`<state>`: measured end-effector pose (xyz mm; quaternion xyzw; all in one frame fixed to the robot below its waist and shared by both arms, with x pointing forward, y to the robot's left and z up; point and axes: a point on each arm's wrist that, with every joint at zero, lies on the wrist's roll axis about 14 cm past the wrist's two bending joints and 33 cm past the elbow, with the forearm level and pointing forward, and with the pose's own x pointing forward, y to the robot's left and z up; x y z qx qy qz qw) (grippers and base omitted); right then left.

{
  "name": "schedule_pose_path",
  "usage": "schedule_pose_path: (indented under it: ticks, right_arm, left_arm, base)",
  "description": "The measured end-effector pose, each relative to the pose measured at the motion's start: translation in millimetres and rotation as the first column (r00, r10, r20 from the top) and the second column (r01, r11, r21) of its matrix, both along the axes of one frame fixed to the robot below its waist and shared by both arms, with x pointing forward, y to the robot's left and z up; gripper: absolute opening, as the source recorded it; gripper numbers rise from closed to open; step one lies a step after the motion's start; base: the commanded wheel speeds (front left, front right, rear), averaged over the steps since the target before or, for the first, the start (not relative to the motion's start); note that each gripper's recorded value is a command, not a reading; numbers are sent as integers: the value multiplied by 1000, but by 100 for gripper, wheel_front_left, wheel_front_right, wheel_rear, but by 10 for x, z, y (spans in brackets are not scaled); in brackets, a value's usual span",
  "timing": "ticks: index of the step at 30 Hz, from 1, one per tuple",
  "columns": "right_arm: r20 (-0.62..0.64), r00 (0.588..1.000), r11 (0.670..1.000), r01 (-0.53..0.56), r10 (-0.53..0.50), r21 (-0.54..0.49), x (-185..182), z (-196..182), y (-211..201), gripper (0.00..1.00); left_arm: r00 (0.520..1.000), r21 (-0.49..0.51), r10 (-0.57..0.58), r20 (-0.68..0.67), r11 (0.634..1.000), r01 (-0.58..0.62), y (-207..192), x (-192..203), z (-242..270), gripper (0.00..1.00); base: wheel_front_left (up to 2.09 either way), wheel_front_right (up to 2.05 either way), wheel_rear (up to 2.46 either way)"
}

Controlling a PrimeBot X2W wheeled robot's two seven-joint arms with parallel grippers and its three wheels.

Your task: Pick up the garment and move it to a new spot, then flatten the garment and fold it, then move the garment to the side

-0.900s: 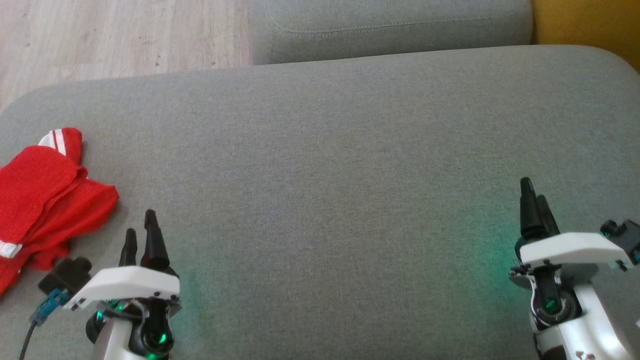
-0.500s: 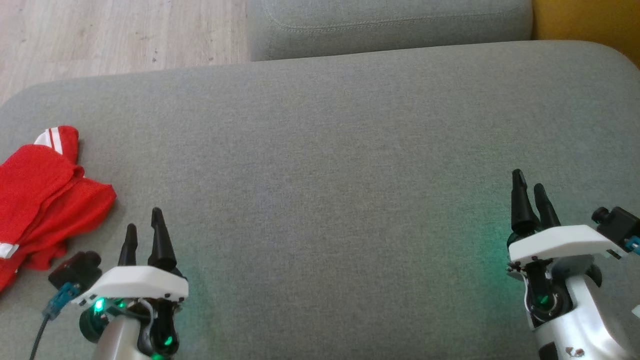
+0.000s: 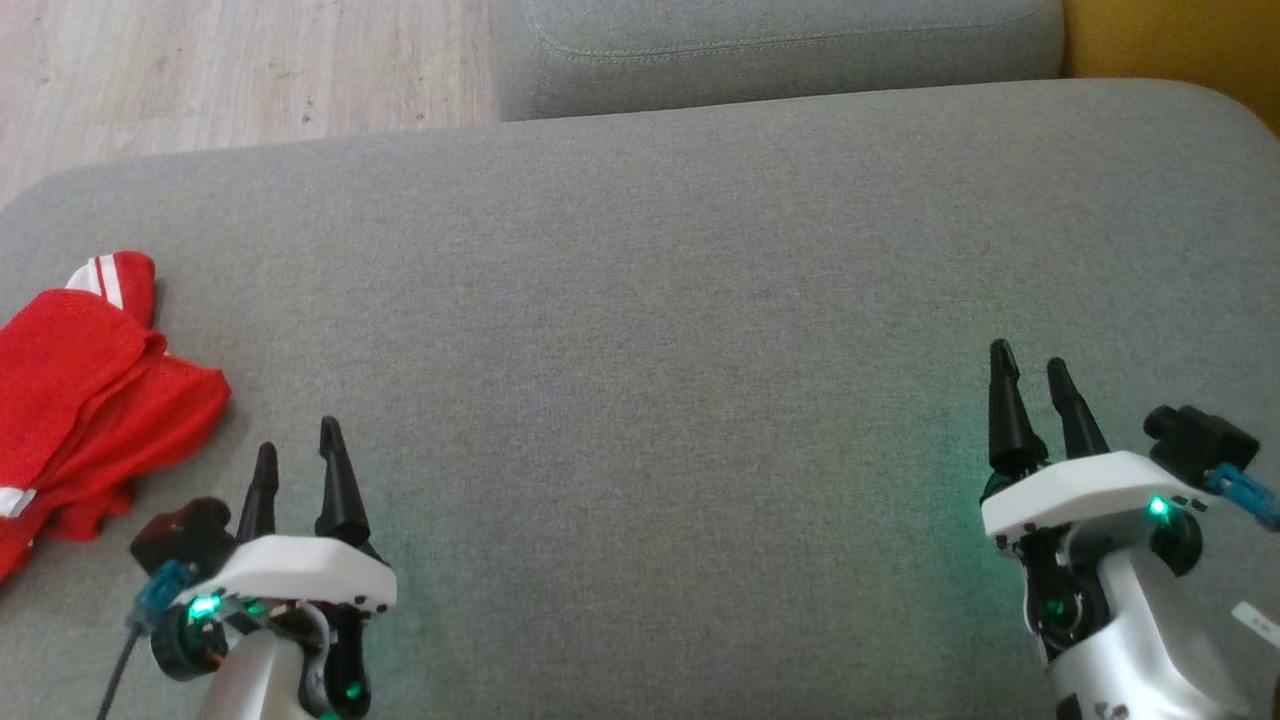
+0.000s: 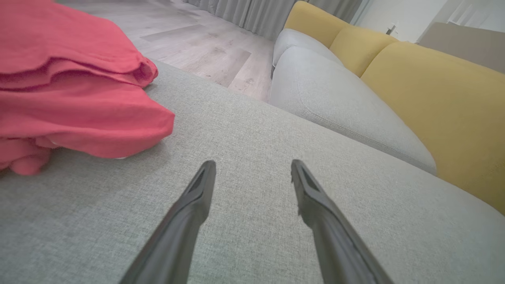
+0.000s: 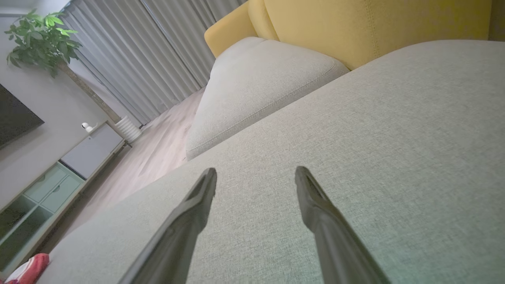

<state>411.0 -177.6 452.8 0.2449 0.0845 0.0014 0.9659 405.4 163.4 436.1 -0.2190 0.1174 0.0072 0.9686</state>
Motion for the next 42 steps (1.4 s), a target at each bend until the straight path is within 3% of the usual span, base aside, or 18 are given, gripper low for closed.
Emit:
schedule_pose_path:
  ticks: [19,42]
  right_arm:
    - [41,997,970,-54,66,-238,-133,12,70,100]
    - [29,987,881,-130,160,-456,-186,-75,155,100]
  left_arm:
    - [999,213,-49,14,976,45,-110,-105,-65,100]
    - [992,426,-123,37,900,96,-174,-129,-84,100]
  base:
    - [0,0,0]
    - [0,0,0]
